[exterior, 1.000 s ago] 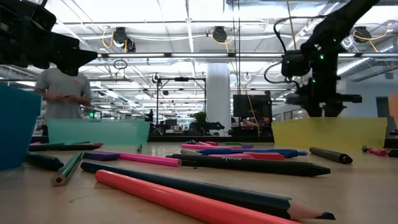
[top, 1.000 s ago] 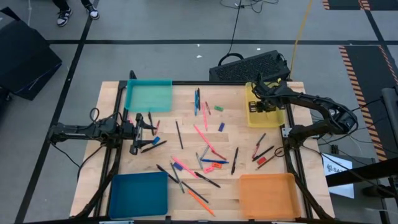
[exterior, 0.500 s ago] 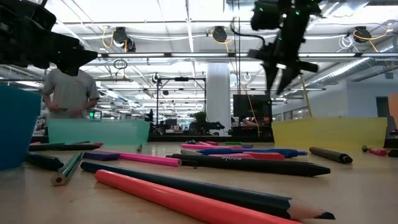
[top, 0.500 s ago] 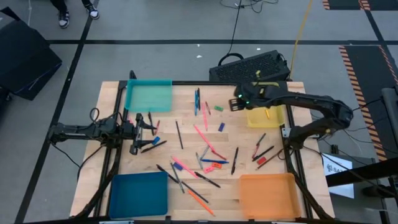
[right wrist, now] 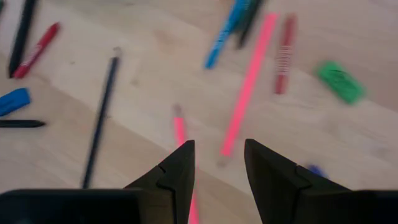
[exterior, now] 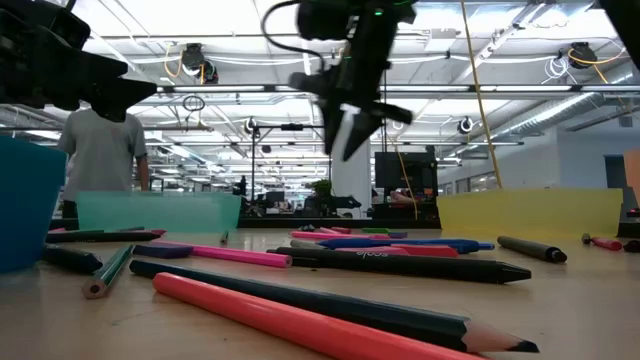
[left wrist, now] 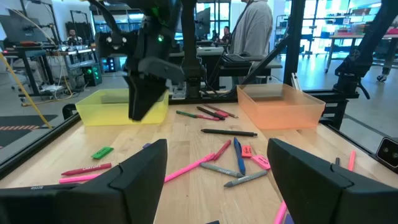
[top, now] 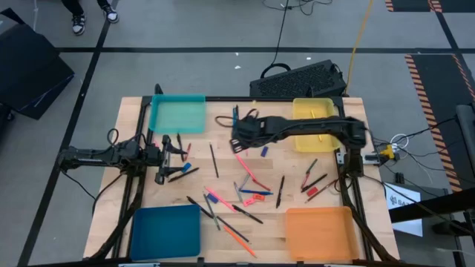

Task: Sort crayons/erasers/pens/pencils in bins
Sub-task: Put the pink pencil into the yellow bin

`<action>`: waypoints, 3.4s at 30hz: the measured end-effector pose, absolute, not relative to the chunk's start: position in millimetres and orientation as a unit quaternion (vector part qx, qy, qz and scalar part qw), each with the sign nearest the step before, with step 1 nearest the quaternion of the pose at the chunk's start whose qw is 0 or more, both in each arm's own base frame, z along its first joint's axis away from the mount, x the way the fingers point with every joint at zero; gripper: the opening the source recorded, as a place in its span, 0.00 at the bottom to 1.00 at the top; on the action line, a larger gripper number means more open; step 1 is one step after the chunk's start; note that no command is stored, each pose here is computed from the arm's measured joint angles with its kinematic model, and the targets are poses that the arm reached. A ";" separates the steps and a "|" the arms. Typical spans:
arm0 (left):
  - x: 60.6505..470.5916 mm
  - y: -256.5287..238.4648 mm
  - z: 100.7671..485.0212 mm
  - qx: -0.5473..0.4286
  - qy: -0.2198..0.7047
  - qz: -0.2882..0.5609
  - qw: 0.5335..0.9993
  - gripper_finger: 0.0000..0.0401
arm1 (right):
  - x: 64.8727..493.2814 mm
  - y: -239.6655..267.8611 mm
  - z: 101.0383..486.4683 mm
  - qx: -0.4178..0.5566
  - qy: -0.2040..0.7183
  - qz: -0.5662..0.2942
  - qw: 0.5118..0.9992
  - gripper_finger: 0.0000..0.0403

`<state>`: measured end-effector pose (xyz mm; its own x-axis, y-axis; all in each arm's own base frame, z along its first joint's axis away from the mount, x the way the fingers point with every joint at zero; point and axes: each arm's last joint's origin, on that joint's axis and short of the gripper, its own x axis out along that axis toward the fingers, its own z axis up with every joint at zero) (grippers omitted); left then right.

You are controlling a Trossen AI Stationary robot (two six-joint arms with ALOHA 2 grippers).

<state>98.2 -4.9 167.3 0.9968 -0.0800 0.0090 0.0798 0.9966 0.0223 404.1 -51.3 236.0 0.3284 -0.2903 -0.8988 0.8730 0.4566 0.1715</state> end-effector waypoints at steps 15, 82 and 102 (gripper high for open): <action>98.2 -4.9 167.3 0.011 -0.005 -0.040 0.999 0.69 | 443.3 -55.9 185.1 0.306 0.455 -0.408 0.729 0.34; 98.2 -4.9 167.3 0.011 -0.005 -0.040 0.999 0.69 | 292.9 -106.9 303.4 0.229 0.418 -0.558 0.680 0.04; 98.2 -4.9 167.3 0.011 -0.005 -0.040 0.999 0.69 | 151.7 -137.7 183.5 0.348 0.456 -0.588 0.570 0.04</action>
